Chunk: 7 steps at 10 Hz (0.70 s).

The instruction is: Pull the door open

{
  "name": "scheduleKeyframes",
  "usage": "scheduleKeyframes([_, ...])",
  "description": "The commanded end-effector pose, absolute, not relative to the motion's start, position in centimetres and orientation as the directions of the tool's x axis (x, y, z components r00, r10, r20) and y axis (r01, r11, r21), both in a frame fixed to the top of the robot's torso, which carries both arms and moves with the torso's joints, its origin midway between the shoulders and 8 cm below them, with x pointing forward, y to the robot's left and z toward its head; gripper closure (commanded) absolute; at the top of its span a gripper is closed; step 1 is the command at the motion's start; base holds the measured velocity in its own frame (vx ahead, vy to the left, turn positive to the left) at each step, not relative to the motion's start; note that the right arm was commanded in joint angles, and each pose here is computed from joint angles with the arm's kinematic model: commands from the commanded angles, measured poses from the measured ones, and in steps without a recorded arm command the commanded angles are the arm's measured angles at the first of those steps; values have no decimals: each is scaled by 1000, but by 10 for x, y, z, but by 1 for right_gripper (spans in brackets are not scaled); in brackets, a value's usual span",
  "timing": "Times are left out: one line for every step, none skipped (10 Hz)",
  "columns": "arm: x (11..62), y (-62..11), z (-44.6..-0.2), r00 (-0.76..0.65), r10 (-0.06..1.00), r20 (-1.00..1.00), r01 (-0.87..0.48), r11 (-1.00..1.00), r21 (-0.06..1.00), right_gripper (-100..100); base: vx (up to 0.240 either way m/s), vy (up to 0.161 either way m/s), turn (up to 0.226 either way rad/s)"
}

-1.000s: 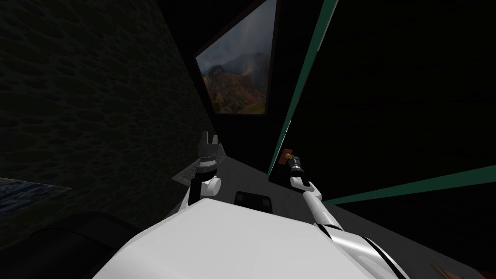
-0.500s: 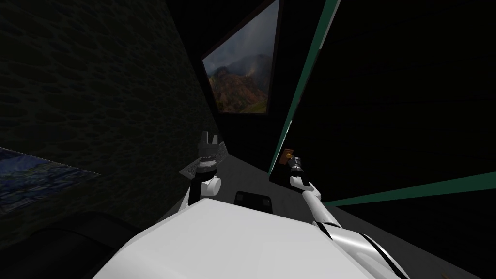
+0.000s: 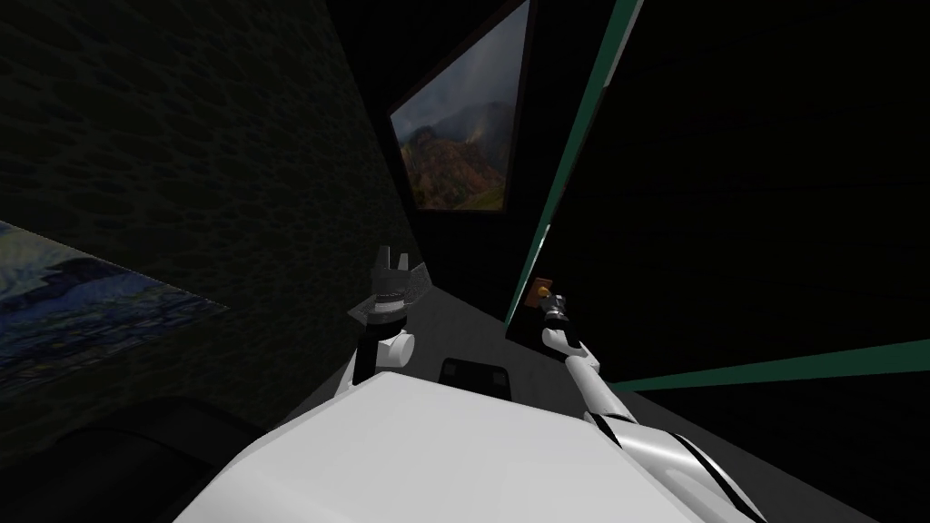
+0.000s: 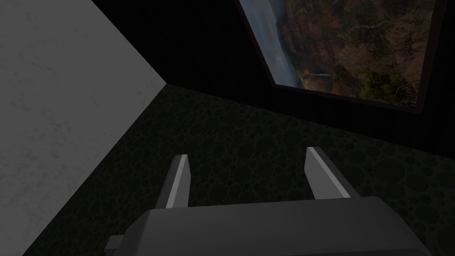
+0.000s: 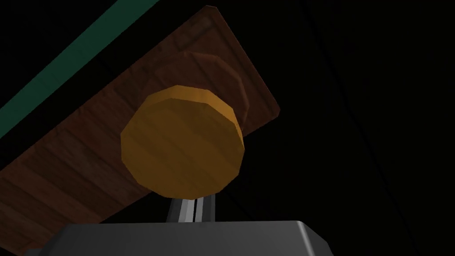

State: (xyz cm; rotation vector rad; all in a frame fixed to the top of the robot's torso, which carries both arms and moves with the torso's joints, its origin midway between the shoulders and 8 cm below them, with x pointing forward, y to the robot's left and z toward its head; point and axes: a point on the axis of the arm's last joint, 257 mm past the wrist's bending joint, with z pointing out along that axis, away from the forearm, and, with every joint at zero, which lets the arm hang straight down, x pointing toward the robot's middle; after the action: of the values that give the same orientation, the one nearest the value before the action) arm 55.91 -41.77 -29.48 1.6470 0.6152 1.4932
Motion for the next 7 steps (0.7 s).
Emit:
scheduleKeyframes([560,-411,-295,171,754,635,-178,-610,772,-100,-82,-48,-1])
scheduleKeyframes([561,-408,-295,166,730,662,-185,-637,749,-100,-74,-18,1])
scheduleKeyframes([561,-404,-295,160,702,694,-194,-667,720,-100,-94,17,46])
scheduleKeyframes([562,-399,-296,153,668,728,-203,-700,685,-100,-107,10,22])
scheduleKeyframes([562,-395,-296,144,630,763,-213,-733,646,-100,-101,2,16])
scheduleKeyframes([563,-389,-296,135,588,798,-222,-766,603,-100,-92,-10,12])
scheduleKeyframes([564,-384,-296,124,542,831,-232,-799,555,-100,-96,-26,15])
